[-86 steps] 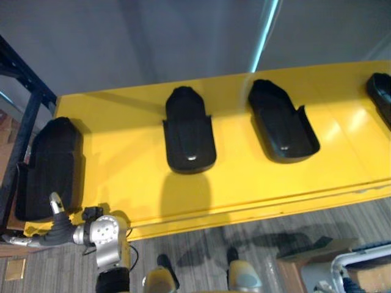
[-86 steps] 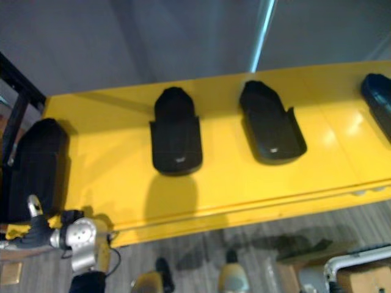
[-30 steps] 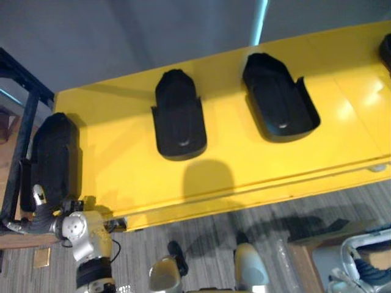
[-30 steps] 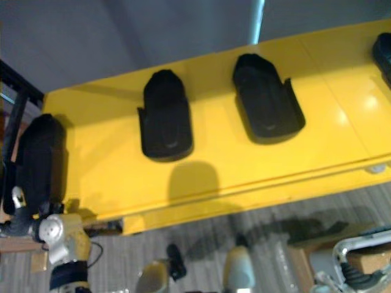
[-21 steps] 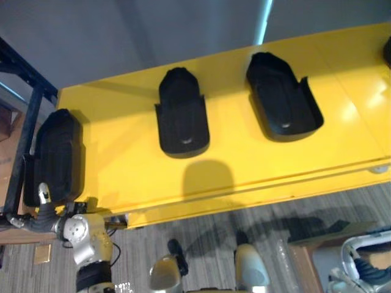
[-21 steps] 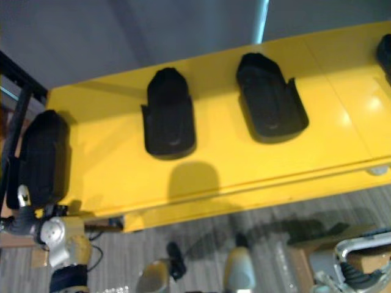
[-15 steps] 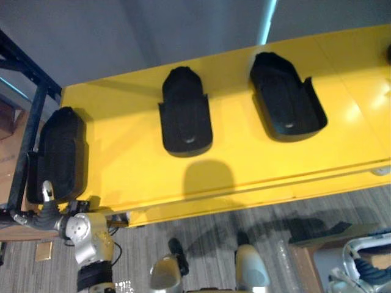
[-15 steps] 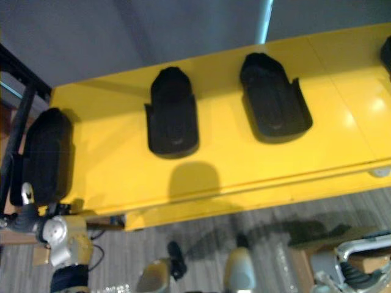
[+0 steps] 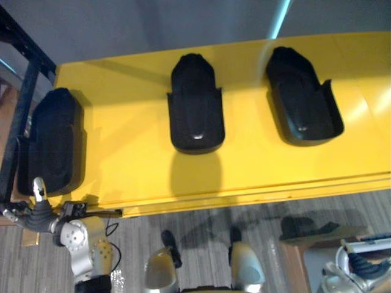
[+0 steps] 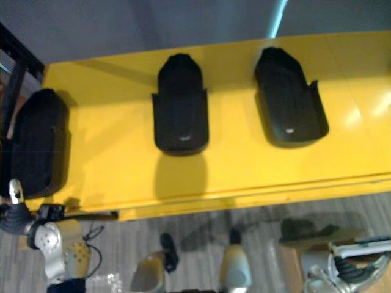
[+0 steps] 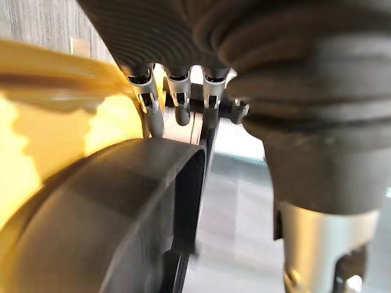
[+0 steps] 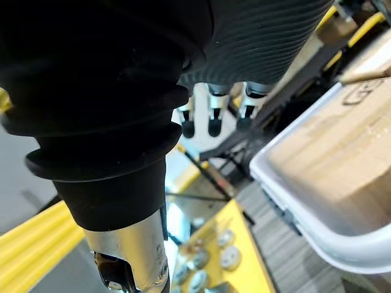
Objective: Walk over and take plastic housings, then place them on the shelf
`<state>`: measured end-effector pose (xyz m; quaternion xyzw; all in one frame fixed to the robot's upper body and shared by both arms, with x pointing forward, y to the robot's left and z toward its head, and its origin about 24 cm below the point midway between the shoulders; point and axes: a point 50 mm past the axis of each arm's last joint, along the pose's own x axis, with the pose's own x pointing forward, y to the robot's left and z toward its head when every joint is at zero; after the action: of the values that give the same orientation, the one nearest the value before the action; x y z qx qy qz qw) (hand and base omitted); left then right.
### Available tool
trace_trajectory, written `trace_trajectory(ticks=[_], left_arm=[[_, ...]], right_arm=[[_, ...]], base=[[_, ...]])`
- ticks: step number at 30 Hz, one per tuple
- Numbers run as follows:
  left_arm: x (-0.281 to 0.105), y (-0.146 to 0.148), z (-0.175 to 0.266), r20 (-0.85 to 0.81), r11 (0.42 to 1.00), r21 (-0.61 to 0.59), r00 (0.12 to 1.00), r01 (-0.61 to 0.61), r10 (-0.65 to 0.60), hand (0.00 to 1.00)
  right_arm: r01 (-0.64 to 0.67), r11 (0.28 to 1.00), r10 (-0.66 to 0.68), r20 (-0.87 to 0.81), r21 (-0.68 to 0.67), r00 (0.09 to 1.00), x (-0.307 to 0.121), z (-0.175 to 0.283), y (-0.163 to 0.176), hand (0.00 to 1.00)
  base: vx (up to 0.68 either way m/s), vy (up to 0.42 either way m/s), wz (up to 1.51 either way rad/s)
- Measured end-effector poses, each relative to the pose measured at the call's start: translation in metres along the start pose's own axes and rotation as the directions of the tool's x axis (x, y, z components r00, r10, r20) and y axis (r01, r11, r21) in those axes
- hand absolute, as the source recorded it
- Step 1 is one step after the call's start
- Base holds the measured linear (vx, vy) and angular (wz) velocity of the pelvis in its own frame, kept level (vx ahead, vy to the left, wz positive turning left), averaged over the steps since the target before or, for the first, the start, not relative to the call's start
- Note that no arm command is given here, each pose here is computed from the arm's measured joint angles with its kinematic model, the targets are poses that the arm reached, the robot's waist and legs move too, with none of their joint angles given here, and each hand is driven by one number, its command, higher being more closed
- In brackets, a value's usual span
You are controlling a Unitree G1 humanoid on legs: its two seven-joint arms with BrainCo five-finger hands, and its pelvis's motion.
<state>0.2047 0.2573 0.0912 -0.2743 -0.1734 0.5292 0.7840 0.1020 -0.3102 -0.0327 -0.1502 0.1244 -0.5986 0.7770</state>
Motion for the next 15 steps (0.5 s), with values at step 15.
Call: trace_trajectory(ticks=[15], left_arm=[[-0.062, -0.052, -0.007, -0.080, 0.963, -0.054, 0.960, 0.264, -0.267, 0.00]], right_arm=[[-0.004, 1.000, 0.004, -0.051, -0.003, 0.999, -0.009, -0.009, 0.002, 0.00]], base=[[0.01, 0.006, 0.00]])
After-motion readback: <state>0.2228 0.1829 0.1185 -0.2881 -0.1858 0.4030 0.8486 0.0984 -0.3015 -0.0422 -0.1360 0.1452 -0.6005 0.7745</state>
